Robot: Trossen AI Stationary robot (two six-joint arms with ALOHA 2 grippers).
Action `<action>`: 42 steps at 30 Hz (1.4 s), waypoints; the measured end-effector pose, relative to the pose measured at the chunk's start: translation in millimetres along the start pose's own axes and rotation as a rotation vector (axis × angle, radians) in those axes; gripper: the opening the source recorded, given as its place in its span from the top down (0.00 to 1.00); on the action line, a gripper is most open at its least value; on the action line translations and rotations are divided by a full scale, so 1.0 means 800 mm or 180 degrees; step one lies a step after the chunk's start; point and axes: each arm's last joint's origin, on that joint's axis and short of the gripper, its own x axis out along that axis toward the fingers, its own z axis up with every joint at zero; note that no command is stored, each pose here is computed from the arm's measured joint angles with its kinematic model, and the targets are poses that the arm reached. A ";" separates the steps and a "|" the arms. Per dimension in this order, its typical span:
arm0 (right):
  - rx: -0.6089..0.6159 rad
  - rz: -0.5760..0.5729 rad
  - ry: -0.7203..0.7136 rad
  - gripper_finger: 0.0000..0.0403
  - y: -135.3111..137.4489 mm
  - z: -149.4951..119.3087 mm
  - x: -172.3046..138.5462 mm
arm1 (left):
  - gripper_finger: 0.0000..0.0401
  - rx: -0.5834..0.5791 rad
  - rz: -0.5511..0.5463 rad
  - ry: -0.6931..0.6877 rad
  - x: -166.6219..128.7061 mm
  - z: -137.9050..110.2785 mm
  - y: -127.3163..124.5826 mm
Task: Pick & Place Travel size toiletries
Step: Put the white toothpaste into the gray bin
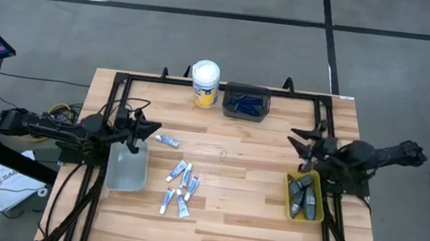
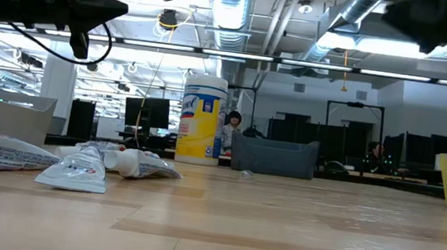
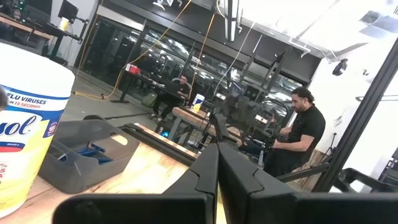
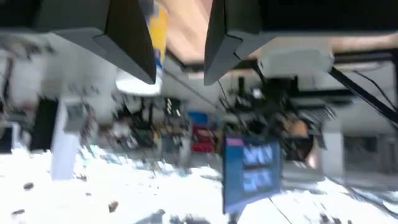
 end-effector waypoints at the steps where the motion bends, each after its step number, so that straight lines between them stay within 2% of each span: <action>1: -0.0012 0.0048 -0.0084 0.69 -0.003 0.003 -0.005 | 1.00 -0.0001 0.0000 -0.0003 0.000 0.000 0.000; 5: 0.0062 0.0245 -0.0259 0.72 -0.016 0.006 -0.024 | 1.00 -0.0004 -0.0005 -0.0014 0.000 0.000 0.000; 10: 0.0097 0.0495 -0.0065 0.78 -0.009 -0.005 -0.022 | 1.00 -0.0001 -0.0001 -0.0016 0.000 0.000 0.000; 13: 0.0062 0.0624 0.0213 0.82 0.000 -0.034 -0.019 | 1.00 0.0015 -0.0004 -0.0021 0.000 0.001 0.000; 20: 0.0288 0.0854 0.0311 0.92 0.011 -0.072 -0.020 | 1.00 0.0015 -0.0012 -0.0044 0.001 0.001 -0.001; 24: 0.0275 0.1212 0.0346 0.99 0.017 -0.083 -0.022 | 1.00 0.0012 -0.0010 -0.0070 0.001 0.002 -0.001; 30: 0.0157 0.1650 0.0388 0.99 0.022 -0.087 -0.024 | 1.00 0.0013 -0.0017 -0.0063 0.001 0.002 -0.001; 35: 0.0051 0.1622 0.0402 0.98 0.021 -0.088 -0.023 | 1.00 -0.0001 -0.0195 0.0173 0.004 -0.006 -0.002; 38: 0.0048 0.1575 0.0402 0.97 0.019 -0.088 -0.022 | 0.99 -0.0023 -0.0164 0.0308 0.009 -0.009 -0.003; 42: 0.0042 0.1541 0.0409 0.96 0.018 -0.089 -0.021 | 0.93 0.0221 -0.0407 0.0216 0.031 0.021 -0.024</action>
